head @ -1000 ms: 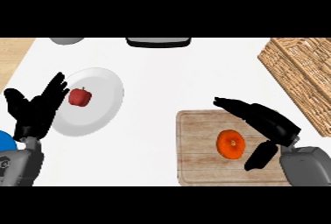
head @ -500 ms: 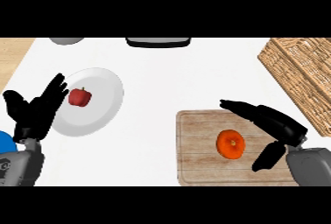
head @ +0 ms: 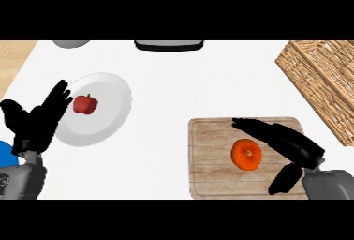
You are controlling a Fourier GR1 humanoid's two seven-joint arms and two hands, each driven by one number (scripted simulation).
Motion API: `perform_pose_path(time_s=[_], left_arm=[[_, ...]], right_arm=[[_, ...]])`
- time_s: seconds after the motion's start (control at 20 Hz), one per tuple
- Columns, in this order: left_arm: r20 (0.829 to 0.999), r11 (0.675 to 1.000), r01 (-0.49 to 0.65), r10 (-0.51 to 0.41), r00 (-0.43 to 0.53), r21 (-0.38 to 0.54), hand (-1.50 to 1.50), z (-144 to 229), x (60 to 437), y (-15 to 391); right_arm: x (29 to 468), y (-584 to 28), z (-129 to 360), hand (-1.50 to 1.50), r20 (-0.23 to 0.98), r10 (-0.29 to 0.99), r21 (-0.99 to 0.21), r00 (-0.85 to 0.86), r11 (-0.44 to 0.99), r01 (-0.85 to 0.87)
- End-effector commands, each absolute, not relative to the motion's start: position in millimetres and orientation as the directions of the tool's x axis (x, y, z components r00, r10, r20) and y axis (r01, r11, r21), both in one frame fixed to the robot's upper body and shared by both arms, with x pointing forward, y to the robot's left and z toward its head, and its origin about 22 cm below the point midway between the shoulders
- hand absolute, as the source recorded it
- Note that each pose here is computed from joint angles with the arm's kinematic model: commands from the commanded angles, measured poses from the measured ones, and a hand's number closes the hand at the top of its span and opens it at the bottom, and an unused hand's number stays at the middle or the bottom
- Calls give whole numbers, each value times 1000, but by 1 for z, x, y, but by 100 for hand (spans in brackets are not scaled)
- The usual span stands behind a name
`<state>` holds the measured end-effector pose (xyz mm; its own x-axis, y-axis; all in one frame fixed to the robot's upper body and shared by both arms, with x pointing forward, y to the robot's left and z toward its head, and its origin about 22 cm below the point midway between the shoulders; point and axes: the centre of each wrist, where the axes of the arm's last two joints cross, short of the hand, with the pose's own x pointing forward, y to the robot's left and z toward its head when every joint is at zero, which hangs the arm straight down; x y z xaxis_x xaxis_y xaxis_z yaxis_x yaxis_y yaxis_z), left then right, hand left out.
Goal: Pick the squash from the cutting board and place it in the basket
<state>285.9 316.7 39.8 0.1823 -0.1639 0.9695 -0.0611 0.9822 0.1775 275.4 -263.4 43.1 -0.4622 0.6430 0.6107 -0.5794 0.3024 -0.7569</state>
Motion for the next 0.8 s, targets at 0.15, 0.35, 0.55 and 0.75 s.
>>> perform_pose_path(time_s=[0.15, 0.35, 0.55, 0.75], left_arm=[[967, 979, -68, -176, 184, 191, 0, 37, 285, 301], [970, 984, -53, -160, 183, 172, 0, 27, 286, 310], [968, 982, -58, -168, 187, 182, 0, 53, 304, 314], [965, 980, -64, -171, 199, 187, 0, 45, 288, 317]], right_arm=[[269, -272, 28, -150, 550, 698, -794, -459, 267, -546], [287, -225, 36, -150, 536, 700, -808, -472, 263, -528], [271, -245, 11, 150, 445, 695, -845, -565, 117, -522], [274, -239, -12, 150, 439, 703, -847, -560, 115, -519]])
